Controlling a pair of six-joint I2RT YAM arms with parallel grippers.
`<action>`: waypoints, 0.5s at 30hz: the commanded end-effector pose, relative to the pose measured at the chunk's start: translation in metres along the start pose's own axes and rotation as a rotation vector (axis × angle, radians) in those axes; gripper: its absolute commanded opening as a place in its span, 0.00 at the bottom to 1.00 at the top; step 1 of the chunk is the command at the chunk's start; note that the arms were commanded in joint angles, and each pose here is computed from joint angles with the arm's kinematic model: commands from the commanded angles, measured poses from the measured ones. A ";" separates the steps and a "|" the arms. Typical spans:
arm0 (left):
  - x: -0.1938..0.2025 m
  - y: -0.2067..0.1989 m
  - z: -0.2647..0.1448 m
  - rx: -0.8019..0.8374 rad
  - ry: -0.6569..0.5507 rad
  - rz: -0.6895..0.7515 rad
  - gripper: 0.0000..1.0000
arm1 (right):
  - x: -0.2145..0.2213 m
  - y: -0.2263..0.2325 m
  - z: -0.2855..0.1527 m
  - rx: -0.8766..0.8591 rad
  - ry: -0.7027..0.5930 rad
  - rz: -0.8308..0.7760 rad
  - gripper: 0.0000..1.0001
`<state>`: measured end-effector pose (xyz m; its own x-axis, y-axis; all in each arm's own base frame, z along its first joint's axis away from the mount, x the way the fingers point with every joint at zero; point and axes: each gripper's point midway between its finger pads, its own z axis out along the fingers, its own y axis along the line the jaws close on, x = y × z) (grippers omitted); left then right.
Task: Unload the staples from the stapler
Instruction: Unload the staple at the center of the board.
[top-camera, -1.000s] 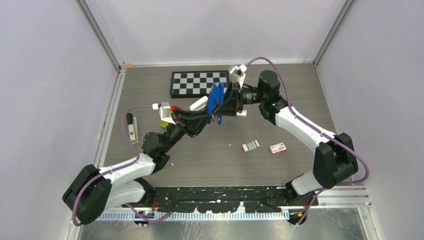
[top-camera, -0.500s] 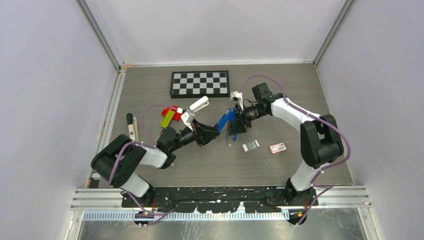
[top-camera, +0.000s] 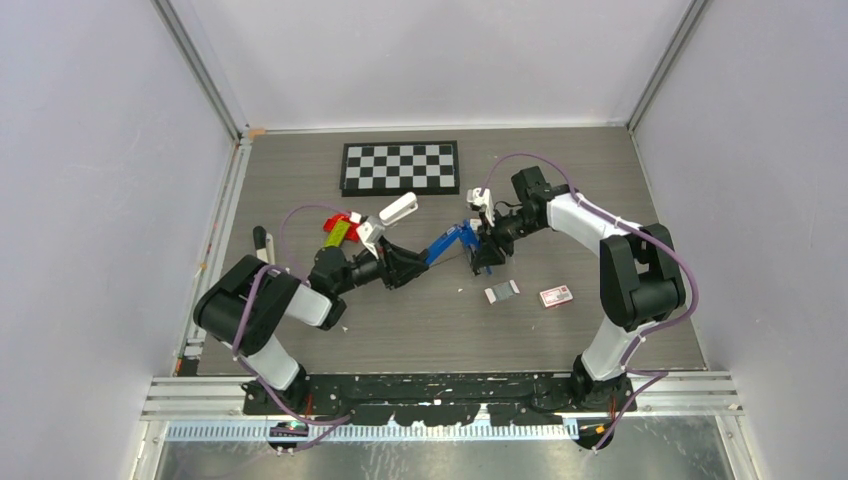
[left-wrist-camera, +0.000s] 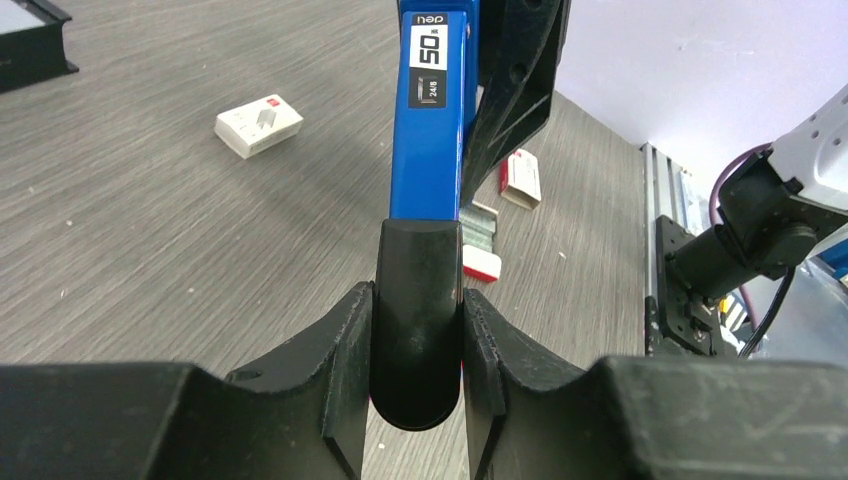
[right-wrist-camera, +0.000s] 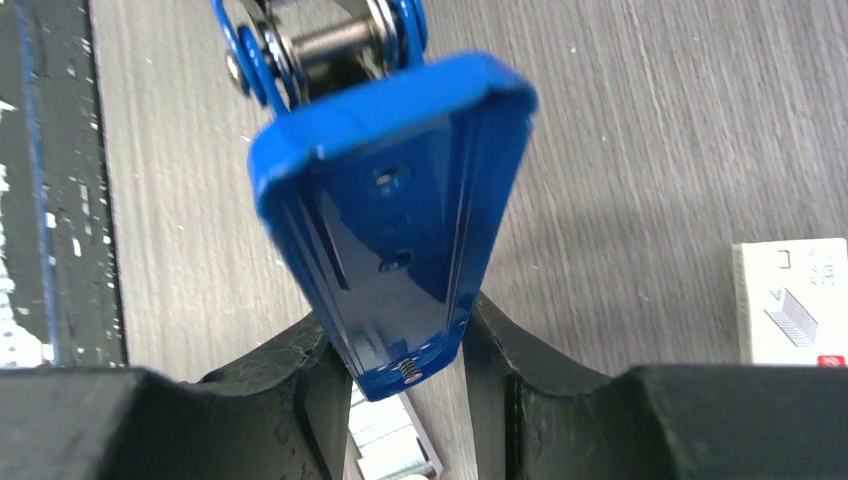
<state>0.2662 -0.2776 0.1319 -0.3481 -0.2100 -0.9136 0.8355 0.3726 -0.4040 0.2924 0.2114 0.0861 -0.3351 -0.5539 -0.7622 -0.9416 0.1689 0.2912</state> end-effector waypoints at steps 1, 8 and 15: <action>-0.012 0.025 -0.013 -0.098 -0.068 0.091 0.00 | 0.002 -0.032 -0.031 0.167 0.097 -0.118 0.01; 0.012 0.033 -0.020 -0.131 0.005 0.084 0.00 | 0.009 -0.062 -0.046 0.282 0.214 -0.229 0.01; 0.032 0.042 -0.026 -0.170 0.096 0.098 0.00 | 0.021 -0.079 -0.048 0.335 0.278 -0.281 0.01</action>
<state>0.2624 -0.2611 0.0955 -0.3509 -0.1172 -0.9291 0.8243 0.4320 -0.3658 0.3261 0.1776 0.0697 -0.1148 -0.7359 -0.6673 -0.9897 0.1423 0.0134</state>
